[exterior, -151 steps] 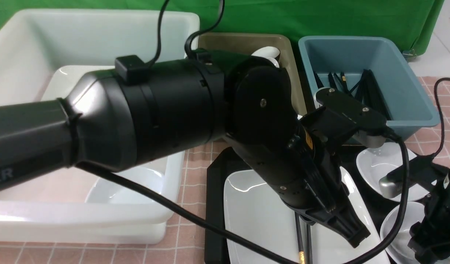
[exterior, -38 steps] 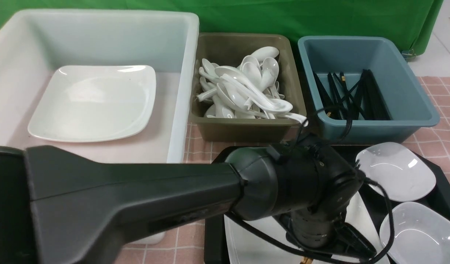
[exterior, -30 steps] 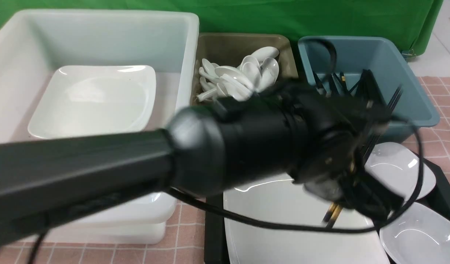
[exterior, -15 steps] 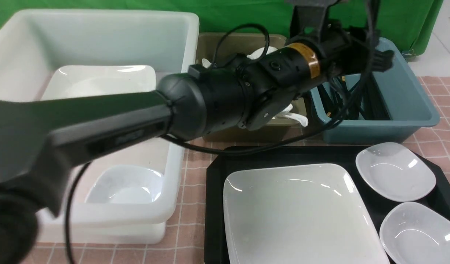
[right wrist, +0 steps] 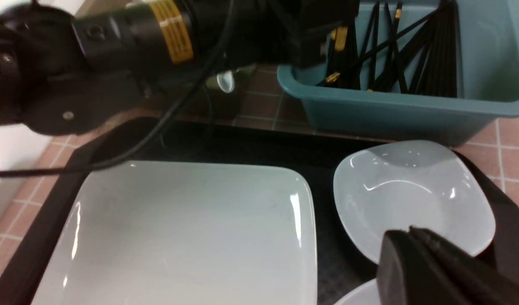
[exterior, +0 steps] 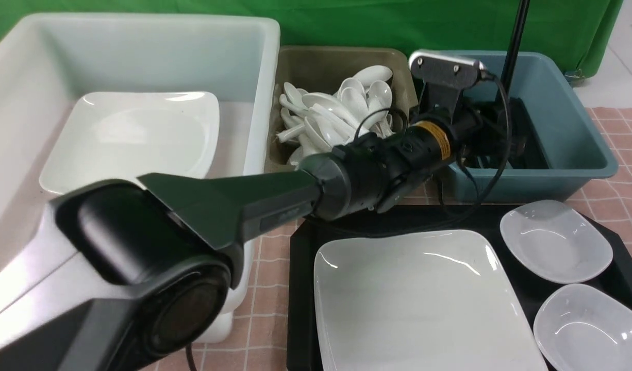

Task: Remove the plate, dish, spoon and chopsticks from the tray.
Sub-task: Use the left arm to put the chopsticks into the small storage box on the right

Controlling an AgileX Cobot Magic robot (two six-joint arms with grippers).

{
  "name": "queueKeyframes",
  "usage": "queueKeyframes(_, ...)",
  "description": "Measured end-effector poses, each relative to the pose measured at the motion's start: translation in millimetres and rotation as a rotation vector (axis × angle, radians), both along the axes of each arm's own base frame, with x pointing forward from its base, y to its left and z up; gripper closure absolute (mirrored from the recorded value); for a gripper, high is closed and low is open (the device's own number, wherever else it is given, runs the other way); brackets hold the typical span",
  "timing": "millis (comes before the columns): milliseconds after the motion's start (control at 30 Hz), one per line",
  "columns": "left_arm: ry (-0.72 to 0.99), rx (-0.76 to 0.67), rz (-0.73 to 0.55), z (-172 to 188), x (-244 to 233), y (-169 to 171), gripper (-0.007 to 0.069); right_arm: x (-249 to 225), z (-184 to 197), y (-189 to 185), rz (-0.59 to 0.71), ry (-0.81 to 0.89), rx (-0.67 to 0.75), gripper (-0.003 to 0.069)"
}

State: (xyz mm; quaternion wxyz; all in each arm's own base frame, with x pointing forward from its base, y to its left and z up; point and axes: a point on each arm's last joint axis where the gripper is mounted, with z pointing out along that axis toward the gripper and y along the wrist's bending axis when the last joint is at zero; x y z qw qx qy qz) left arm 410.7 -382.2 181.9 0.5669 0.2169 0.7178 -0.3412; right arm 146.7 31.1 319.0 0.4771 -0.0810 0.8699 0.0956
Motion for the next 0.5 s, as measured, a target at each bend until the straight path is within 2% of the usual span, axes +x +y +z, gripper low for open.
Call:
queueKeyframes(133,0.035,0.048,0.014,-9.1,0.9,1.2,0.052,0.2,0.0,-0.1,0.0,-0.004,-0.001,0.0629)
queueKeyframes(200,0.028,0.076,0.016,-10.3,1.1,1.6,0.0488,0.2,0.0,-0.1,0.001,-0.004,-0.003,0.0629)
queueKeyframes(367,0.071,0.108,0.037,-9.6,1.7,3.7,0.0307,0.2,0.0,-0.1,0.002,-0.005,-0.004,0.0629)
queueKeyframes(500,0.143,0.205,0.081,-0.2,-0.3,11.5,0.0232,0.2,0.0,-0.1,0.002,-0.005,-0.005,0.0629)
